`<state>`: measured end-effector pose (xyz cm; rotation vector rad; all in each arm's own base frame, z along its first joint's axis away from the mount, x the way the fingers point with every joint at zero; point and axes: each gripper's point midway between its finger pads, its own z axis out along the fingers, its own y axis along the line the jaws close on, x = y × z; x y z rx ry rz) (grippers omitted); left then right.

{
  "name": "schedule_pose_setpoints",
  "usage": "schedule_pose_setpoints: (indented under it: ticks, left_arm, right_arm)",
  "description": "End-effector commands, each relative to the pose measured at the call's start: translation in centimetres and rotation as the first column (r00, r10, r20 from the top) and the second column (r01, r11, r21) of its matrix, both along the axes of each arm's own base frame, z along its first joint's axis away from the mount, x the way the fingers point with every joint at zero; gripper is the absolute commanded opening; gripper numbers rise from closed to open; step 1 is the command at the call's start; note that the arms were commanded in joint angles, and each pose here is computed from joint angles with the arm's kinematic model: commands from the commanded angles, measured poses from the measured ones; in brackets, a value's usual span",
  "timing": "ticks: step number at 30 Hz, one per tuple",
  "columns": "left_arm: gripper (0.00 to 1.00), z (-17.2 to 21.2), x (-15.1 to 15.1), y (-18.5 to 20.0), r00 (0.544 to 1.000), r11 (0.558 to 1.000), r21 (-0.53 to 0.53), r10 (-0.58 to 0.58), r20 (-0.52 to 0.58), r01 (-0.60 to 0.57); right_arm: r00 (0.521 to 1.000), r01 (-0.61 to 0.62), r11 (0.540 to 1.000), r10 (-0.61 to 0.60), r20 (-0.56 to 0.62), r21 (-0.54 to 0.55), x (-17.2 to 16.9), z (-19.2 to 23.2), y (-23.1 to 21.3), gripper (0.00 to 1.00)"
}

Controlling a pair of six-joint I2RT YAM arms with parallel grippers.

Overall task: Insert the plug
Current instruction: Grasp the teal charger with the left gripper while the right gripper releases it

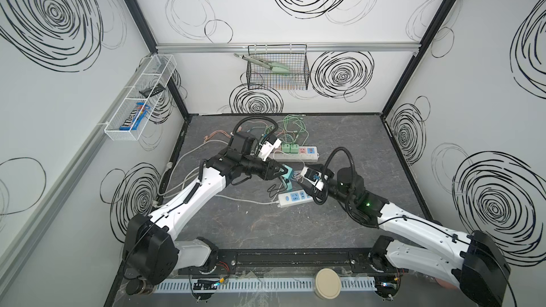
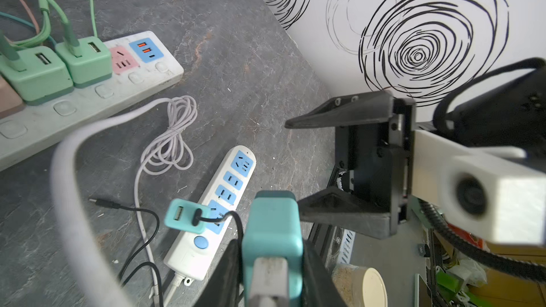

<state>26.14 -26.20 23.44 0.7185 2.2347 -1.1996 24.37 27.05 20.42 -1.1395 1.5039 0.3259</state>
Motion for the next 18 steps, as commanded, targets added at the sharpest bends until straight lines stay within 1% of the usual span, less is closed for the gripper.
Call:
schedule_pose_setpoints:
  ticks: [1,3,5,7,10,14,16,18]
  left_arm:
    - [0.0,2.1,-1.3,-0.3,0.995,0.996,-0.058,-0.071,0.073,0.075]
    - [0.0,2.3,-1.4,-0.2,0.995,0.995,-0.064,-0.073,0.074,0.078]
    - [0.0,2.5,-1.5,-0.1,0.994,0.995,-0.068,-0.073,0.078,0.078]
    - [0.0,2.5,-1.6,0.0,0.994,0.994,-0.072,-0.075,0.077,0.08]
    - [0.0,2.6,-1.9,0.1,0.994,0.993,-0.078,-0.084,0.075,0.09]
    - [0.0,2.6,-2.0,0.8,0.995,0.993,-0.088,-0.074,0.07,0.08]
    - [0.0,2.4,-1.9,1.5,0.997,0.995,-0.086,-0.054,0.063,0.059]
    - [0.0,1.2,-1.3,2.7,0.999,0.999,-0.052,0.016,0.048,-0.014]
  right_arm:
    - [0.996,-0.035,0.997,0.04,-0.082,0.065,-0.3,0.0,1.1,0.74]
    - [0.991,-0.054,0.993,0.066,-0.116,0.101,-0.2,-0.4,1.5,0.75]
    - [0.981,-0.095,0.986,0.116,-0.155,0.134,-0.5,-0.9,2.2,0.75]
    - [0.973,-0.1,0.981,0.131,-0.188,0.166,-0.5,-1.0,2.7,0.75]
    - [0.973,-0.09,0.971,0.133,-0.189,0.221,0.2,-0.9,3.4,0.75]
    - [0.966,-0.127,0.956,0.18,-0.186,0.264,0.7,-0.9,4.9,0.74]
    - [0.955,-0.179,0.949,0.231,-0.186,0.258,0.6,-1.2,6.0,0.73]
    - [0.954,-0.179,0.951,0.23,-0.192,0.251,1.1,-1.5,6.9,0.72]
